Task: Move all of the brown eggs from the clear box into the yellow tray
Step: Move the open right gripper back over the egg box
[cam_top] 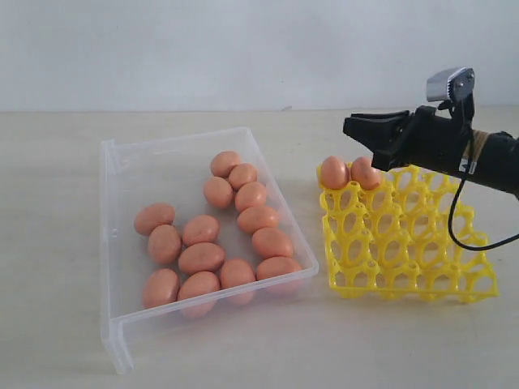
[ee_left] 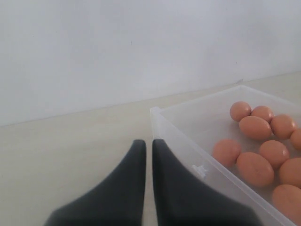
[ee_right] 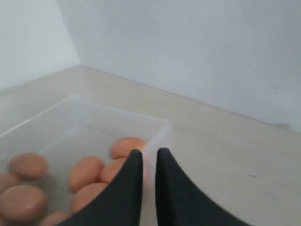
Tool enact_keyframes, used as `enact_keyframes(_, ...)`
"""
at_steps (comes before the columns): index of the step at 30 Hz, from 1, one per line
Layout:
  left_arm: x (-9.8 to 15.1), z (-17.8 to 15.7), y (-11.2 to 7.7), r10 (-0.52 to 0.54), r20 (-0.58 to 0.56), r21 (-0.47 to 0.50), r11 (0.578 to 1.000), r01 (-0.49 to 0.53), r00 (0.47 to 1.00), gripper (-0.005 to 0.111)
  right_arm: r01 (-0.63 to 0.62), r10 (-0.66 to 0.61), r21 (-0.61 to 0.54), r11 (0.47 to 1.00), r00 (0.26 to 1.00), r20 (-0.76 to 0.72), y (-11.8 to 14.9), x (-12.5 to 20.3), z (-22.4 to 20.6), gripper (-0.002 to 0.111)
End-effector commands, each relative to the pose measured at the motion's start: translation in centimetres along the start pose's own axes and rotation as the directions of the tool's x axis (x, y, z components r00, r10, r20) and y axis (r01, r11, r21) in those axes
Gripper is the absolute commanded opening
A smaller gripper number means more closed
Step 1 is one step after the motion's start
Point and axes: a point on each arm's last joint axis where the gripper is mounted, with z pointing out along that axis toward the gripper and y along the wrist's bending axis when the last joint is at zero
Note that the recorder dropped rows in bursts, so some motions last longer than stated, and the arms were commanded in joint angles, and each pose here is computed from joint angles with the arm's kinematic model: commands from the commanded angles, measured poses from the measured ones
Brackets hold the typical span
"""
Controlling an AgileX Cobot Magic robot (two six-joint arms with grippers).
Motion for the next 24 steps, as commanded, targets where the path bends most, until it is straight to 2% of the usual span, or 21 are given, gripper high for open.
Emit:
enact_keyframes(1, 0.1, 0.0, -0.1, -0.007, 0.0, 0.007, 1.0, 0.007, 1.0, 0.004, 0.089, -0.129, -0.18, 0.98, 0.966, -0.226, 4.7, -1.9, 2.9, 0.0)
enact_keyframes(3, 0.1, 0.0, -0.1, -0.007, 0.0, 0.007, 1.0, 0.007, 1.0, 0.004, 0.105, -0.147, -0.125, 0.987, 0.9, -0.411, 6.6, -2.1, 5.5, 0.0)
enact_keyframes(4, 0.1, 0.0, -0.1, -0.007, 0.0, 0.007, 1.0, 0.007, 1.0, 0.004, 0.148, -0.128, -0.01, 0.989, 0.815, -0.565, 8.3, -2.3, 8.0, 0.0)
enact_keyframes(5, 0.1, 0.0, -0.1, -0.007, 0.0, 0.007, 1.0, 0.007, 1.0, 0.004, 0.117, -0.062, 0.062, 0.991, 0.825, -0.562, 8.9, -2.8, 9.1, 0.0)
enact_keyframes(7, 0.1, 0.0, -0.1, -0.007, 0.0, 0.007, 1.0, 0.007, 1.0, 0.004, 0.079, -0.05, 0.032, 0.996, 0.848, -0.527, 11.5, -3.8, 11.5, 0.011)
enact_keyframes(10, 0.1, 0.0, -0.1, -0.007, 0.0, 0.007, 1.0, 0.007, 1.0, 0.004, 0.018, -0.006, 0.018, 1.0, 0.871, -0.491, 13.2, -5.1, 12.9, 0.033)
enact_keyframes(12, 0.1, 0.0, -0.1, -0.007, 0.0, 0.007, 1.0, 0.007, 1.0, 0.004, -0.01, 0.037, 0.06, 0.998, 0.884, -0.467, 13.6, -5.8, 13.5, 0.046)
enact_keyframes(14, 0.1, 0.0, -0.1, -0.007, 0.0, 0.007, 1.0, 0.007, 1.0, 0.004, -0.058, 0.113, 0.138, 0.989, 0.89, -0.441, 13.2, -6.3, 13.7, 0.038)
enact_keyframes(15, 0.1, 0.0, -0.1, -0.007, 0.0, 0.007, 1.0, 0.007, 1.0, 0.004, -0.013, 0.086, 0.168, 0.986, 0.896, -0.436, 12.7, -6.3, 13.6, 0.026)
enact_keyframes(16, 0.1, 0.0, -0.1, -0.007, 0.0, 0.007, 1.0, 0.007, 1.0, 0.004, 0.075, 0.001, 0.153, 0.985, 0.895, -0.446, 12.4, -6.4, 13.6, 0.02)
enact_keyframes(17, 0.1, 0.0, -0.1, -0.007, 0.0, 0.007, 1.0, 0.007, 1.0, 0.004, 0.28, -0.217, 0.065, 0.958, 0.854, -0.473, 12.3, -6.3, 13.6, 0.008)
enact_keyframes(18, 0.1, 0.0, -0.1, -0.007, 0.0, 0.007, 1.0, 0.007, 1.0, 0.004, 0.391, -0.354, -0.022, 0.92, 0.807, -0.472, 12.6, -6.3, 13.7, 0.001)
enact_keyframes(19, 0.1, 0.0, -0.1, -0.007, 0.0, 0.007, 1.0, 0.007, 1.0, 0.004, 0.555, -0.555, -0.147, 0.819, 0.701, -0.449, 13.4, -6.1, 13.8, 0.0)
enact_keyframes(20, 0.1, 0.0, -0.1, -0.007, 0.0, 0.007, 1.0, 0.007, 1.0, 0.004, 0.63, -0.633, -0.176, 0.757, 0.637, -0.441, 13.9, -6.0, 14.0, 0.0)
enact_keyframes(21, 0.1, 0.0, -0.1, -0.007, 0.0, 0.007, 1.0, 0.007, 1.0, 0.004, 0.76, -0.742, -0.19, 0.622, 0.495, -0.451, 14.9, -6.1, 14.5, 0.0)
enact_keyframes(22, 0.1, 0.0, -0.1, -0.007, 0.0, 0.007, 1.0, 0.007, 1.0, 0.004, 0.828, -0.78, -0.177, 0.532, 0.399, -0.482, 15.1, -6.2, 14.7, 0.0)
enact_keyframes(23, 0.1, 0.0, -0.1, -0.007, 0.0, 0.007, 1.0, 0.007, 1.0, 0.004, 0.901, -0.827, -0.201, 0.385, 0.24, -0.508, 15.9, -6.1, 15.1, 0.0)
enact_keyframes(24, 0.1, 0.0, -0.1, -0.007, 0.0, 0.007, 1.0, 0.007, 1.0, 0.004, 0.941, -0.826, -0.213, 0.263, 0.106, -0.554, 16.1, -6.1, 15.1, 0.0)
